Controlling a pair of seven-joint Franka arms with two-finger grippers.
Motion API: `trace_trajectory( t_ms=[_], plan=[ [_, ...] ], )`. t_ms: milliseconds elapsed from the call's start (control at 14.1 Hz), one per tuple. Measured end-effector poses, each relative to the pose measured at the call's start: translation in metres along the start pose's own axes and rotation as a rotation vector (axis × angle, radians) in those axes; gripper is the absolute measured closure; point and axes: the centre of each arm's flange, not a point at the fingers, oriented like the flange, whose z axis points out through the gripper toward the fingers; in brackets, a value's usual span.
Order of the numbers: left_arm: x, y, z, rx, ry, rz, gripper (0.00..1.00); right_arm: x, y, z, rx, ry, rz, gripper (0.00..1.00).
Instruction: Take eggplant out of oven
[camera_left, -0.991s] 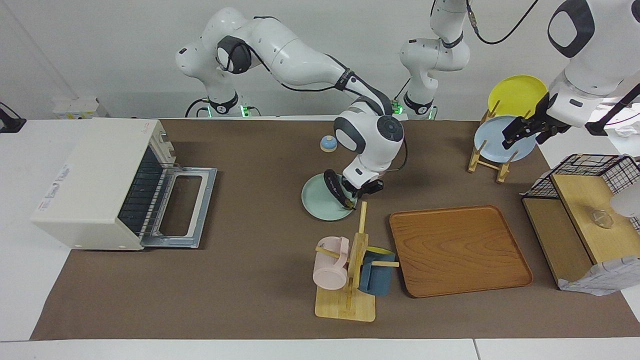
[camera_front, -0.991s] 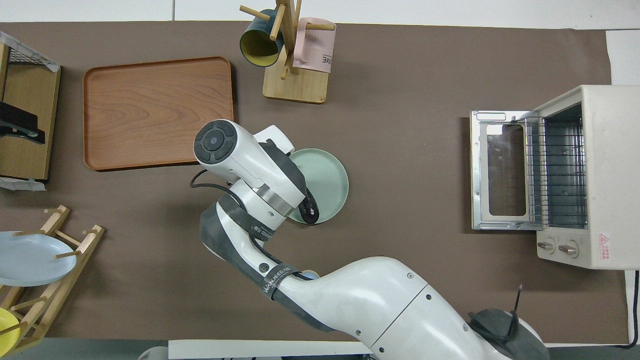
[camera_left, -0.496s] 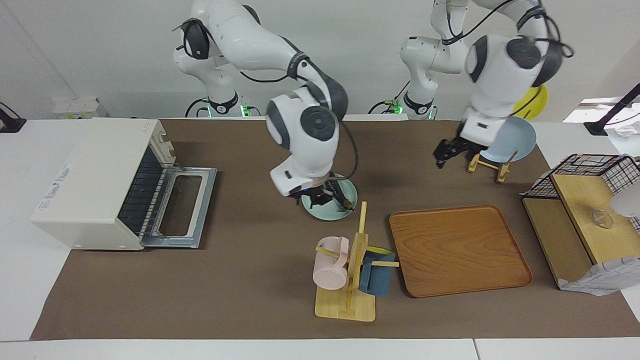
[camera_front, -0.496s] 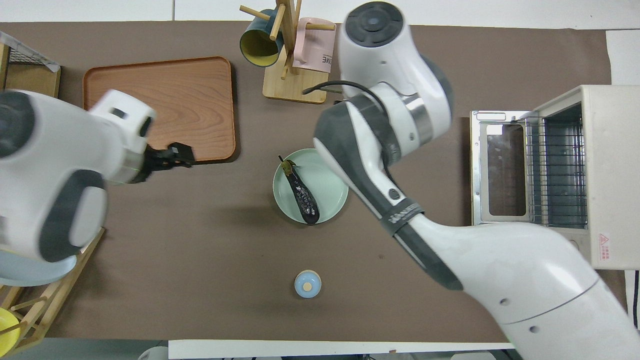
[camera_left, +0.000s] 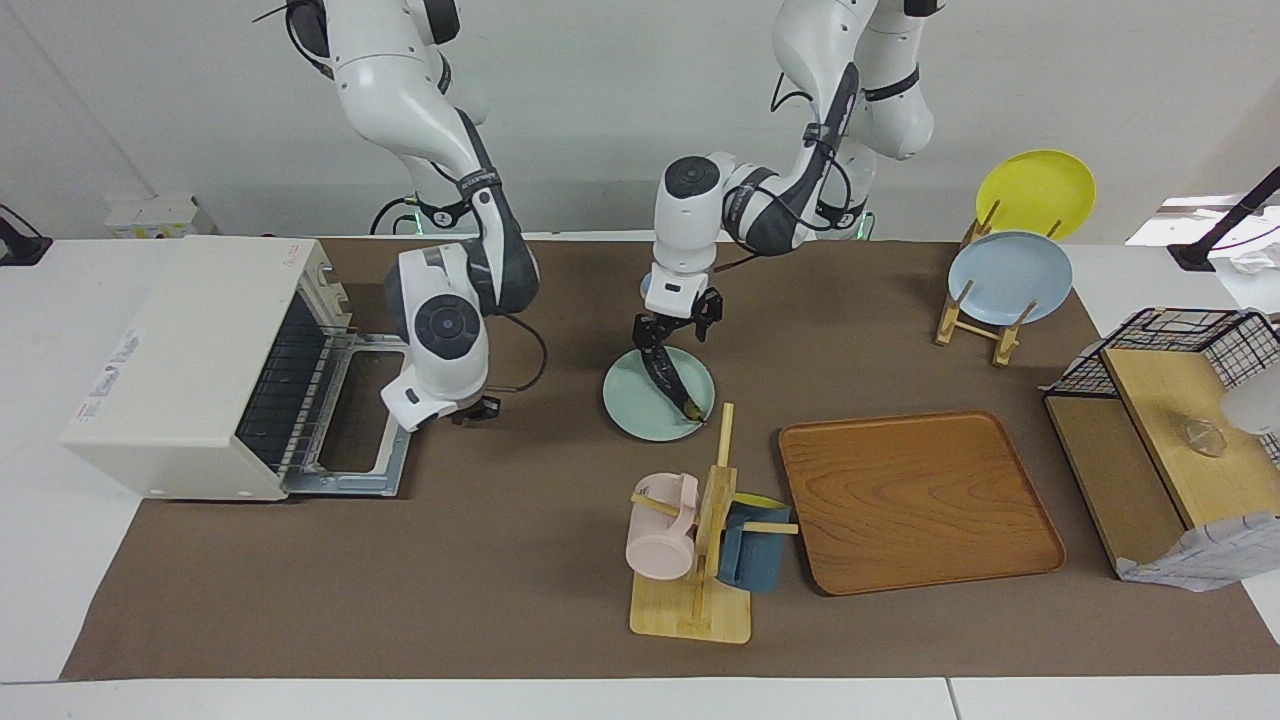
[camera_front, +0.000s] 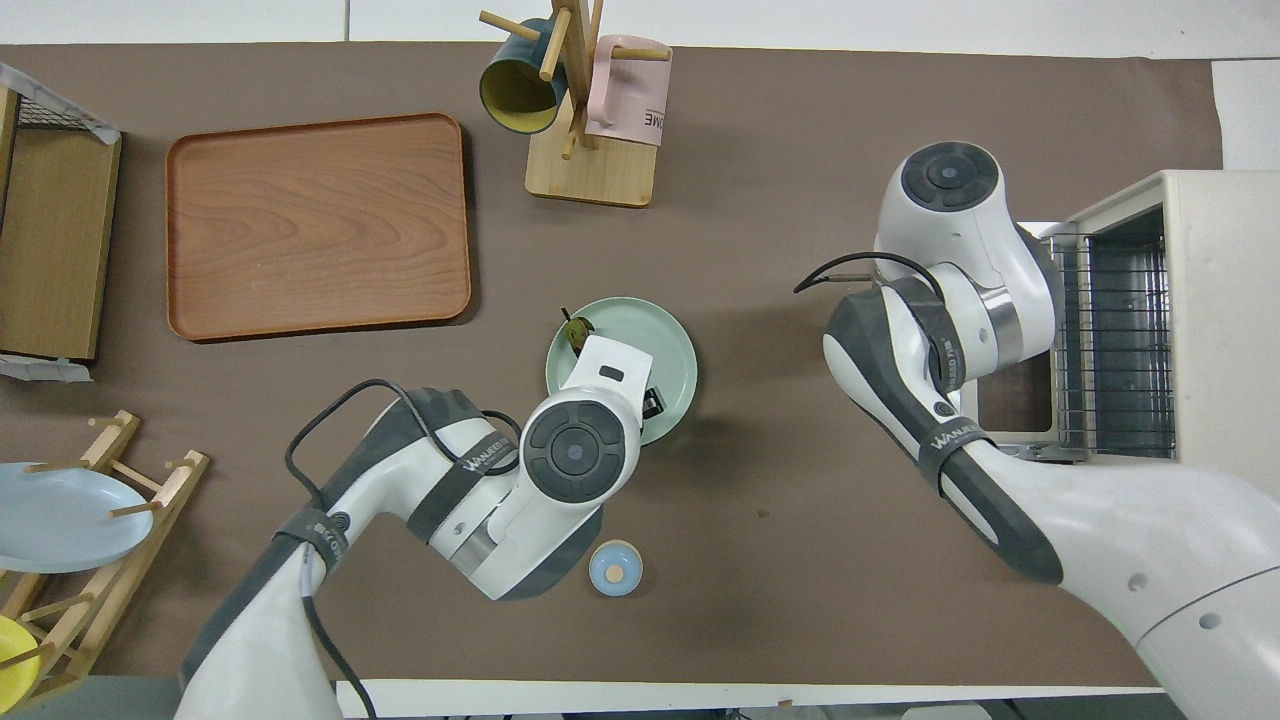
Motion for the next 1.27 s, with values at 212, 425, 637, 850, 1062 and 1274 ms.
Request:
trace_trajectory(
  t_ms=[212, 425, 637, 850, 1062, 1274],
  plan=[
    [0.01, 0.013, 0.015, 0.001, 0.014, -0.007, 0.19, -0.004, 0.013, 0.003, -0.092, 0.024, -0.116, 0.98],
    [0.017, 0.014, 0.013, -0.006, 0.021, 0.016, 0.57, -0.005, 0.012, -0.011, -0.123, 0.004, -0.242, 0.98],
    [0.027, 0.018, 0.002, -0.002, 0.023, 0.013, 0.57, -0.009, 0.041, -0.067, -0.138, -0.036, -0.301, 0.97],
    [0.101, -0.008, -0.023, 0.018, 0.025, 0.056, 0.57, -0.026, 0.14, -0.13, -0.097, -0.001, -0.258, 0.75],
    [0.238, -0.113, -0.018, 0.042, 0.028, 0.194, 0.57, -0.044, 0.224, -0.16, 0.121, 0.073, -0.123, 0.37],
    [0.319, -0.204, 0.001, 0.043, 0.072, 0.281, 0.57, -0.063, 0.241, -0.227, 0.208, 0.174, -0.077, 0.05]
  ],
)
